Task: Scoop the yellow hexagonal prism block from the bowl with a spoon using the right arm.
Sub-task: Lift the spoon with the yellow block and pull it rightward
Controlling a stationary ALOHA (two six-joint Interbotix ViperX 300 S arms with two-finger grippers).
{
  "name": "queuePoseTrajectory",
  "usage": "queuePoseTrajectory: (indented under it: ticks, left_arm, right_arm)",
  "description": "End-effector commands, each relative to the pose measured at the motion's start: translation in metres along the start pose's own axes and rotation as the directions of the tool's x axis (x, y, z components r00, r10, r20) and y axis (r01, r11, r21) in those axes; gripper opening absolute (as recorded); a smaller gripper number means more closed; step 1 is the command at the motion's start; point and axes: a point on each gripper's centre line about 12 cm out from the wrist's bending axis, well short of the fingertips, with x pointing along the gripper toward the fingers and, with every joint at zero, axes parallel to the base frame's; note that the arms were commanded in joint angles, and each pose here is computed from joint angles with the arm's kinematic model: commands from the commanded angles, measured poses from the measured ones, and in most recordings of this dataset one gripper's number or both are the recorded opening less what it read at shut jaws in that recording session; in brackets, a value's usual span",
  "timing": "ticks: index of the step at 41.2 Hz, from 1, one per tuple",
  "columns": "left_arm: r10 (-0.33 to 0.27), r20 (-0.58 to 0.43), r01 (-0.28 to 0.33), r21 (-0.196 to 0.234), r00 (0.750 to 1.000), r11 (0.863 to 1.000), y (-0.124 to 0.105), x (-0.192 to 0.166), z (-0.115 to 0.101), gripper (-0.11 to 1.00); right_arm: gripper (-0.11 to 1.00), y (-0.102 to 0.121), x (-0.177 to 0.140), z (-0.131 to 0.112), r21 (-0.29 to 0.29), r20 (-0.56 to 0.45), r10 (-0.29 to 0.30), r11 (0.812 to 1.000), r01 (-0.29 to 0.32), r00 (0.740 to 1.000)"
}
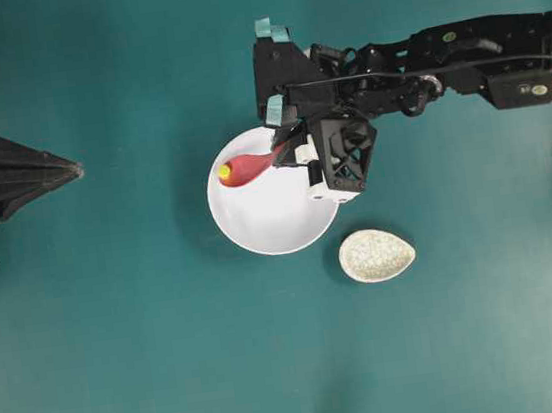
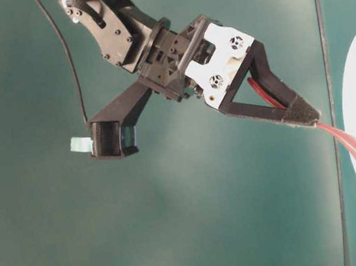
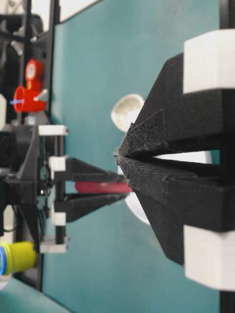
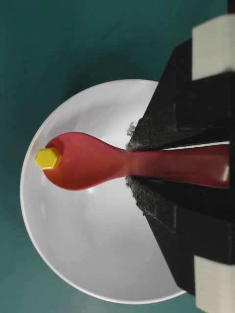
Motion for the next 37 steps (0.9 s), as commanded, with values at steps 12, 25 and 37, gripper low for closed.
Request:
queuePoseTrajectory:
  ticks: [12,25,37]
  left_arm:
    - [0.001,0.017,-0.001,0.0,1.0,1.0,0.0,0.002,0.007,-0.01]
    - [-0.006,0.017,0.006,0.002,1.0,1.0,-0.001,0.002,0.007,-0.01]
    - [-0.006,0.017,0.006,0.002,1.0,1.0,-0.001,0.002,0.007,-0.01]
  right_arm:
    - [0.24,0.006,-0.027,0.004,-0.004,0.149,-0.034,0.999,0.035,0.988]
    - [0.24,0.02,-0.054,-0.014,-0.021,0.344,-0.077,0.996,0.089,0.936]
    - [0.24,0.037,-0.064,-0.034,-0.039,0.475,-0.08,0.993,0.112,0.876]
